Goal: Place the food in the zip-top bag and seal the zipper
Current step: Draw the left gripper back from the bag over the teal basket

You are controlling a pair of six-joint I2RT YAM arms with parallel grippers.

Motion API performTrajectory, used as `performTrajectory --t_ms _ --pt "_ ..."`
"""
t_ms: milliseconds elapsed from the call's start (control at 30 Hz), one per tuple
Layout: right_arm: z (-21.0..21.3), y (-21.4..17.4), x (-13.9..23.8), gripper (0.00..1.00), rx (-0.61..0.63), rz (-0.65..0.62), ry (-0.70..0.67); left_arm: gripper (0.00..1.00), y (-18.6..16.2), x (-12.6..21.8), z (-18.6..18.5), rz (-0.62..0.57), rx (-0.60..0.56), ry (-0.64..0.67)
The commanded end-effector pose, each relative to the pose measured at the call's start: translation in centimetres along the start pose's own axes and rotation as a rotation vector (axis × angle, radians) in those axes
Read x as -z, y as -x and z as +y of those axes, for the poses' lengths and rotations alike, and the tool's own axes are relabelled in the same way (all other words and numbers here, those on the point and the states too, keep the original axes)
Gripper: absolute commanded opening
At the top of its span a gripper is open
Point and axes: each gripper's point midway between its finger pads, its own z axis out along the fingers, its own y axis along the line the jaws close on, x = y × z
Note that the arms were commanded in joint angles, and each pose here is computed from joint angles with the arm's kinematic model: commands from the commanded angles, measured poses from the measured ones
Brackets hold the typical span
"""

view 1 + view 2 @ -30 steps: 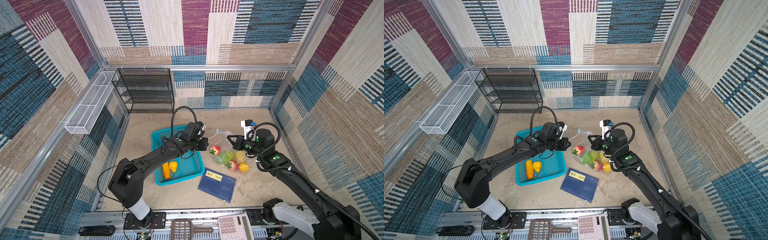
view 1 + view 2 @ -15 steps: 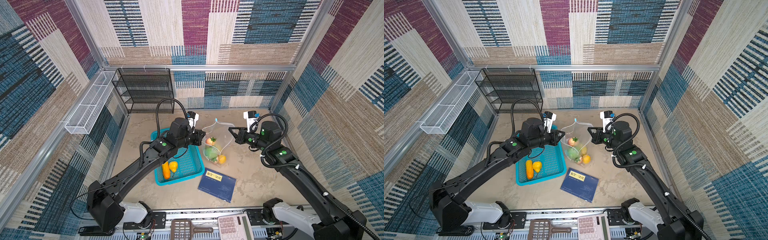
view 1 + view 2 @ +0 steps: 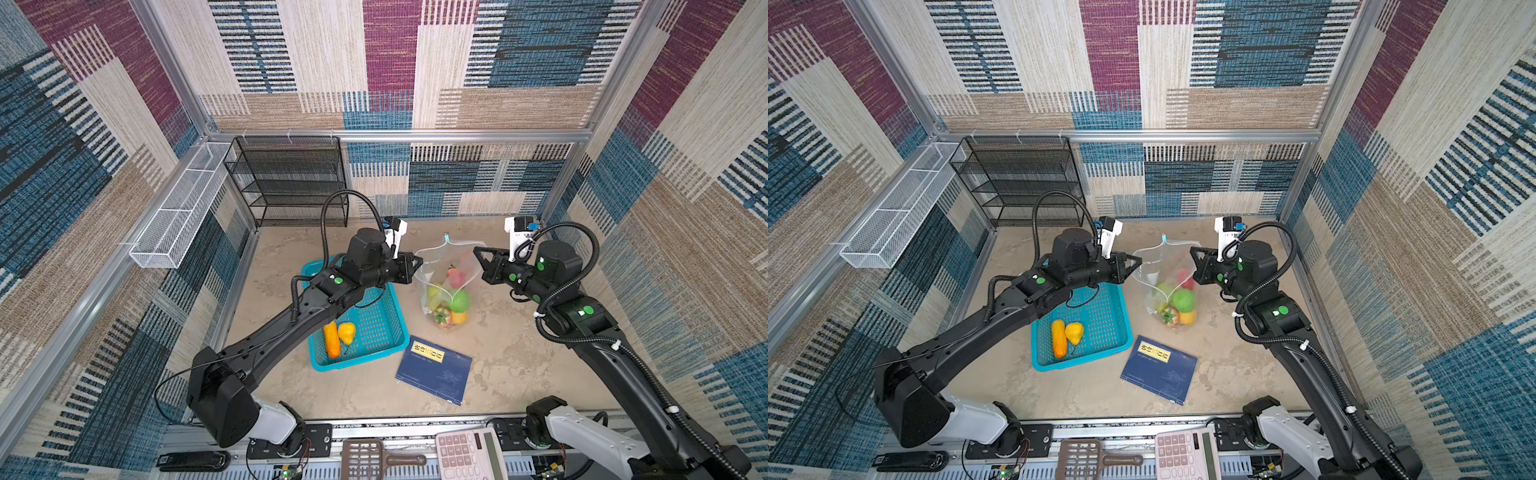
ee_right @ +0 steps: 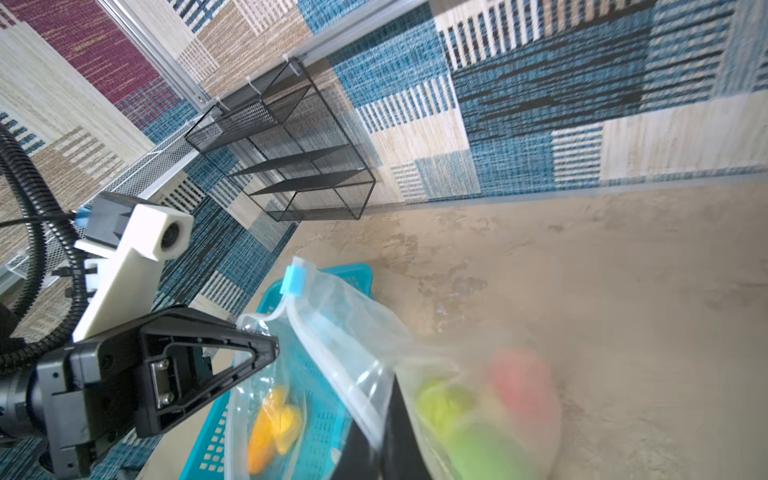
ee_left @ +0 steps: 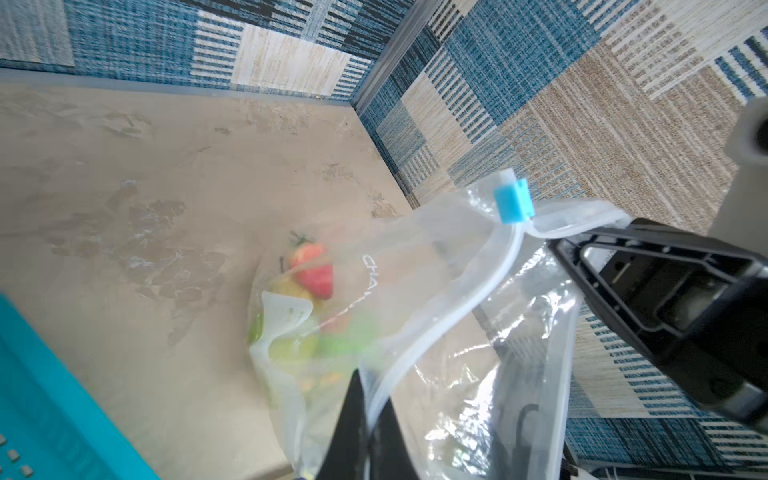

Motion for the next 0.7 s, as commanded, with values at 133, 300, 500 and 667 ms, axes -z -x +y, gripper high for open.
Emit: performTrajectory --t_ms 133,300,500,667 --pt "-1.2 1.8 0.7 0.0 0.058 -0.065 -0.086 0.0 -0.4 -2.3 -1.5 0.017 0.036 -0.092" --pt "-1.1 -2.0 -1.7 0.0 0.039 0.042 -0.002 0.0 -4.1 -4.0 2.4 0.056 0.125 -0.008" --pt "-0.1 -5.7 -3.3 0.0 -0.034 0.121 0.141 0.0 -6.6 -3.4 5.0 0.072 0.168 0.07" --pt "0.7 -7.5 -4.2 0.0 -0.071 0.161 0.231 0.09 -6.1 -1.6 7.0 0.02 0.16 0.16"
